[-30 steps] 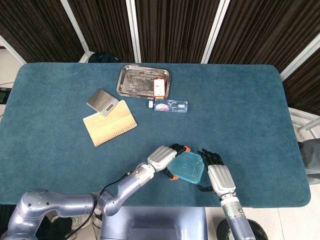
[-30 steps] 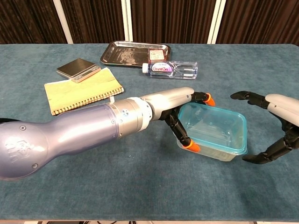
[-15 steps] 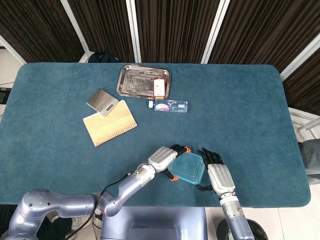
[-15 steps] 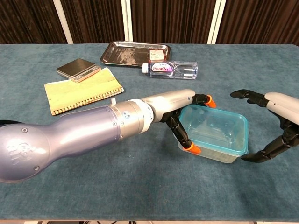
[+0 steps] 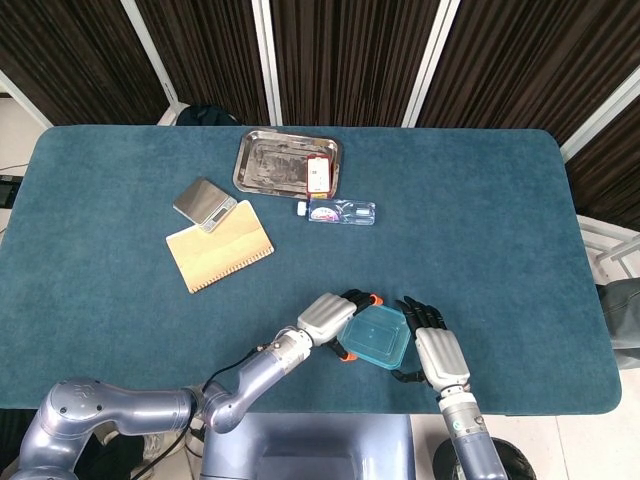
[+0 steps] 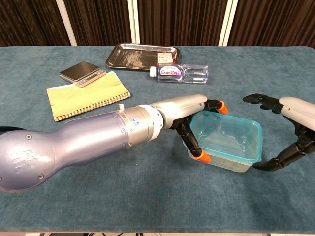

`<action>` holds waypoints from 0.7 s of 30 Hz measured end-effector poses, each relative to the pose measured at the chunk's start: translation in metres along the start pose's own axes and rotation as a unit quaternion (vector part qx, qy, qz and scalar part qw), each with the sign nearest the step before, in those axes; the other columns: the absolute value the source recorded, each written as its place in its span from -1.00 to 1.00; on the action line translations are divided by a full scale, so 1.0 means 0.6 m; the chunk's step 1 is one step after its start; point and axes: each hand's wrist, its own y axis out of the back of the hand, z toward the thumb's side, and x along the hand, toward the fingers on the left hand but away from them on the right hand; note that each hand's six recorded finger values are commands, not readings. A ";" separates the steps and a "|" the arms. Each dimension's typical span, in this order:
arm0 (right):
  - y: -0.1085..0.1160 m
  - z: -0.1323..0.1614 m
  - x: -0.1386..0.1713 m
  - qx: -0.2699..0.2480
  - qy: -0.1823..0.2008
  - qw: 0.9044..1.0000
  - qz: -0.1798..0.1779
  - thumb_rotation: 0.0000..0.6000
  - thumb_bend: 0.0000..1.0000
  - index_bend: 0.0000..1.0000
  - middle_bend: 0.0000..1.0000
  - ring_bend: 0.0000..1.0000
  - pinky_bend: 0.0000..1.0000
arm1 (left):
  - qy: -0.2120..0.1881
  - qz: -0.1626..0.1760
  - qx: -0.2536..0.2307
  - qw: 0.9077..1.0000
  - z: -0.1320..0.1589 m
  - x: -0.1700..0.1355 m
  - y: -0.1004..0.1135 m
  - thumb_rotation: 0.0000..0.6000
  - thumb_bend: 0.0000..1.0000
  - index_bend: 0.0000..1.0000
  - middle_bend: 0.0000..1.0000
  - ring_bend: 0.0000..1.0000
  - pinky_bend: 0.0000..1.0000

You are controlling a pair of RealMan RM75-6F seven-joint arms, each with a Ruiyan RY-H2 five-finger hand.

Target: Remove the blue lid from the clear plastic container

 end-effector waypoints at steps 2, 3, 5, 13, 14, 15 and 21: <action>0.000 0.000 0.000 -0.005 -0.002 1.000 0.000 1.00 -0.52 -1.00 -1.00 -1.00 -1.00 | 0.000 -0.002 0.003 1.000 0.000 0.000 -0.001 1.00 -0.70 -0.46 -0.34 -0.40 -0.04; 0.000 0.000 0.000 -0.007 -0.004 1.000 0.001 1.00 -0.52 -1.00 -1.00 -1.00 -1.00 | 0.001 -0.003 0.005 1.000 -0.001 0.000 -0.001 1.00 -0.70 -0.45 -0.33 -0.39 -0.04; 0.000 0.000 0.000 -0.012 -0.008 1.000 0.003 1.00 -0.52 -1.00 -1.00 -1.00 -1.00 | 0.002 -0.006 0.005 1.000 -0.001 0.000 -0.003 1.00 -0.70 -0.45 -0.32 -0.38 -0.03; 0.004 0.007 -0.002 -0.029 -0.014 0.999 0.001 1.00 -0.52 -1.00 -1.00 -1.00 -1.00 | 0.003 -0.012 0.014 1.000 0.000 0.001 -0.006 1.00 -0.70 -0.44 -0.30 -0.34 0.00; 0.005 0.008 -0.002 -0.032 -0.014 0.999 0.000 1.00 -0.52 -1.00 -1.00 -1.00 -1.00 | 0.002 -0.012 0.016 1.000 0.000 0.001 -0.006 1.00 -0.70 -0.44 -0.30 -0.34 0.00; 0.005 0.009 -0.002 -0.035 -0.014 0.999 -0.001 1.00 -0.53 -1.00 -1.00 -1.00 -1.00 | 0.003 -0.013 0.017 1.000 0.000 0.001 -0.006 1.00 -0.70 -0.44 -0.30 -0.34 0.00; 0.007 0.011 -0.002 -0.041 -0.016 0.999 -0.009 1.00 -0.52 -1.00 -1.00 -1.00 -1.00 | 0.007 -0.023 0.021 0.999 -0.004 -0.002 -0.010 1.00 -0.70 -0.39 -0.25 -0.29 0.04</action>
